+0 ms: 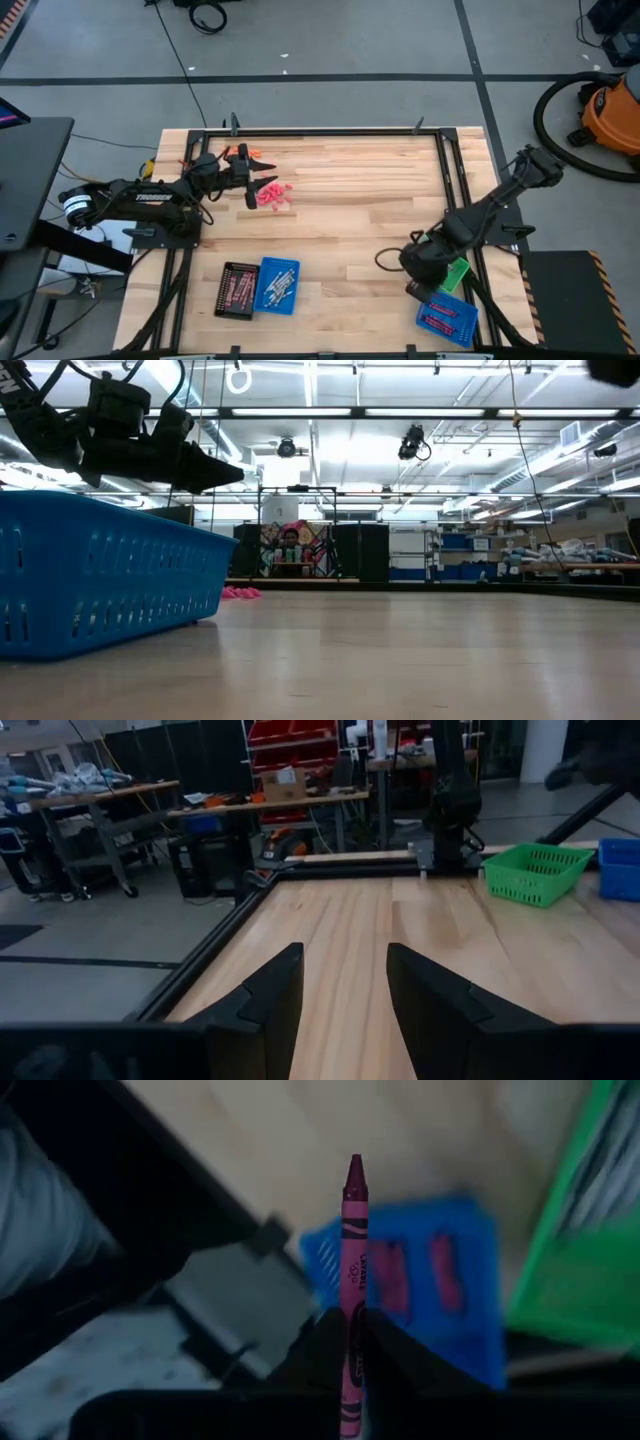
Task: Sort crayons
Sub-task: Put the red crayon into the right blue bin
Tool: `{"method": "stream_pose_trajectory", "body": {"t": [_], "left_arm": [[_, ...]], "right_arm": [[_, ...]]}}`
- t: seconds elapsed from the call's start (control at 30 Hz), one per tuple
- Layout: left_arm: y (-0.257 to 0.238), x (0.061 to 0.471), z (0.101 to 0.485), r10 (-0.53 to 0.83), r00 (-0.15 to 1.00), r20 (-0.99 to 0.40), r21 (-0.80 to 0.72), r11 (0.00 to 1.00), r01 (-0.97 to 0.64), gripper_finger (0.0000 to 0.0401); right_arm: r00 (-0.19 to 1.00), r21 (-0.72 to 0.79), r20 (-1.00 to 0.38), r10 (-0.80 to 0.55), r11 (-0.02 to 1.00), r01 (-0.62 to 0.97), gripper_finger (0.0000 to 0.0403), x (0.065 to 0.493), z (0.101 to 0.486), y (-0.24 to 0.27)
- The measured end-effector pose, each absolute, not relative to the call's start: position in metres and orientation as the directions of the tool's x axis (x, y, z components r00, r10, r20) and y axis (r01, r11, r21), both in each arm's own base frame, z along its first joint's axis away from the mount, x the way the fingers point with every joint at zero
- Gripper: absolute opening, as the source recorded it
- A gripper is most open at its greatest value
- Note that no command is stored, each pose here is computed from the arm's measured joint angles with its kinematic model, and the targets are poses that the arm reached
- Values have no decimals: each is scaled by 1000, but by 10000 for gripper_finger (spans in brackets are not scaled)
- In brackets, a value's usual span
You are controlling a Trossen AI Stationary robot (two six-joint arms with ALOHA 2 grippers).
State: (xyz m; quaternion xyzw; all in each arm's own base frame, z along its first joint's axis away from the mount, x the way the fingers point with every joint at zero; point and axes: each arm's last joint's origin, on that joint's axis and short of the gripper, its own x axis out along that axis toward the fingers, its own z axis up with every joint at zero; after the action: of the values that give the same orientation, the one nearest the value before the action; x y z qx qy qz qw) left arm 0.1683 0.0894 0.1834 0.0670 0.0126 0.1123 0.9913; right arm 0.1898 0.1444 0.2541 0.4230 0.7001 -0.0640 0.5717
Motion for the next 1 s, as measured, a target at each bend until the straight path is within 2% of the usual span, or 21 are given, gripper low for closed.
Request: {"method": "stream_pose_trajectory", "body": {"t": [0.2,0.4,0.6,0.77,1.0], "left_arm": [[89,168,184,224,974,-7,128,967,-222,155],[89,168,184,224,975,-7,114,968,-222,155],[89,168,183,224,974,-15,100,970,-222,155],[89,168,182,224,974,-20,99,970,-221,155],[89,168,182,224,974,-21,102,970,-221,155]], "right_arm": [[-79,335,-776,625,516,788,32,178,258,167],[-225,148,-707,670,451,880,32,164,252,177],[-182,197,-706,684,437,878,32,164,227,178],[-219,142,-726,652,454,880,36,155,204,172],[-220,155,-726,651,467,871,91,149,182,167]]}}
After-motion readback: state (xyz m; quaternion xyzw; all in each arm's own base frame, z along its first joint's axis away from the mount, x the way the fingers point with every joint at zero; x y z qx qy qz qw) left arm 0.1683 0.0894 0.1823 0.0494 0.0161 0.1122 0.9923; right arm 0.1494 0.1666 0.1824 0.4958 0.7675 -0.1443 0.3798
